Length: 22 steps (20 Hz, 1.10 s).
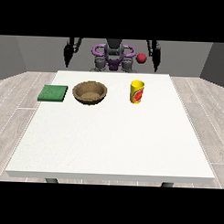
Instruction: Pick the cup and pour the ball into the bowl, then pick the bowl and place it on the pad
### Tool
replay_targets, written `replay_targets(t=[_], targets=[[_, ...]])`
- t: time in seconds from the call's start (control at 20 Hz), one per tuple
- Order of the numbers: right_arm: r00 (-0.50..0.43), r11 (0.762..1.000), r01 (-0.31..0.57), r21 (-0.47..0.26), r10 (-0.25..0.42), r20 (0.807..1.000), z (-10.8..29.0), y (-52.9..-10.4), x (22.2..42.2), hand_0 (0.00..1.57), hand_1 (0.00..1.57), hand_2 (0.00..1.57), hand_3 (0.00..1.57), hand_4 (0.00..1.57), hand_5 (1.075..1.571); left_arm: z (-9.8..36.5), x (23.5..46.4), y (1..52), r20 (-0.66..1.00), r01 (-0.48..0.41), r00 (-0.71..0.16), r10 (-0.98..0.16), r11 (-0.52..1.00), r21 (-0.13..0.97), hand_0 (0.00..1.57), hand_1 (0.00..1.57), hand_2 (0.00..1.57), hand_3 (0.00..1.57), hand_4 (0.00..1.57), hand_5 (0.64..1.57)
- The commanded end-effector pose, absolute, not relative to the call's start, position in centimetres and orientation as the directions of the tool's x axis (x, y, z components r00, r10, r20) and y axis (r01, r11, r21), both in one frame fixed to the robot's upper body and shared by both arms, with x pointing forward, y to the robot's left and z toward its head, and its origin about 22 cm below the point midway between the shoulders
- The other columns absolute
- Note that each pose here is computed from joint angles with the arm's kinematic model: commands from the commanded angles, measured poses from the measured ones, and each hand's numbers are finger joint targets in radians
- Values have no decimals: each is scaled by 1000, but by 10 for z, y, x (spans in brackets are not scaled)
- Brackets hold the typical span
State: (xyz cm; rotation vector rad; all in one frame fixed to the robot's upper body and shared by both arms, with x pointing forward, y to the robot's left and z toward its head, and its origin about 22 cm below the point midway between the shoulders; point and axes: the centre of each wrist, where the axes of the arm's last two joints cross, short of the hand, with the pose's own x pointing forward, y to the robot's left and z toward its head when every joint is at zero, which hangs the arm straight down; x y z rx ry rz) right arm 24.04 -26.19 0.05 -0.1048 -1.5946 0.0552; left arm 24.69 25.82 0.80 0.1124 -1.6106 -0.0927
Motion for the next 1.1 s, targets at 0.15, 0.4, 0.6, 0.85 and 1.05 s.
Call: replay_targets(t=[0.15, 0.4, 0.6, 0.85, 1.05], targets=[[-38, 988, 25, -149, 150, 988, 26, -272, 241, 0, 0, 0, 305, 1058, 1571, 36, 249, 262, 986, -3, -76, -150, 989, 151, 0, 0, 0, 0, 0, 1535], [-109, 992, -120, 46, -60, 992, 72, -195, 255, 0, 0, 0, 0, 919, 1570, 66, 258, 226, 989, 88, -68, 129, 989, -123, 0, 0, 0, 0, 0, 1529], [94, 994, -55, 94, -88, 992, 66, -159, 243, 0, 0, 0, 0, 724, 1570, 72, 241, 212, 962, 94, 75, 263, 958, -270, 0, 0, 0, 0, 0, 1550], [65, 990, -98, 98, -92, 994, 109, -108, 234, 0, 0, 0, 0, 512, 1571, 79, 241, 223, 972, 101, 49, 229, 967, -233, 0, 0, 0, 0, 0, 1535], [-121, 989, -146, -27, 9, 993, 143, -93, 261, 0, 0, 0, 0, 198, 1570, 110, 273, 217, 975, 126, -147, 168, 981, -150, 0, 0, 0, 0, 0, 1517]])
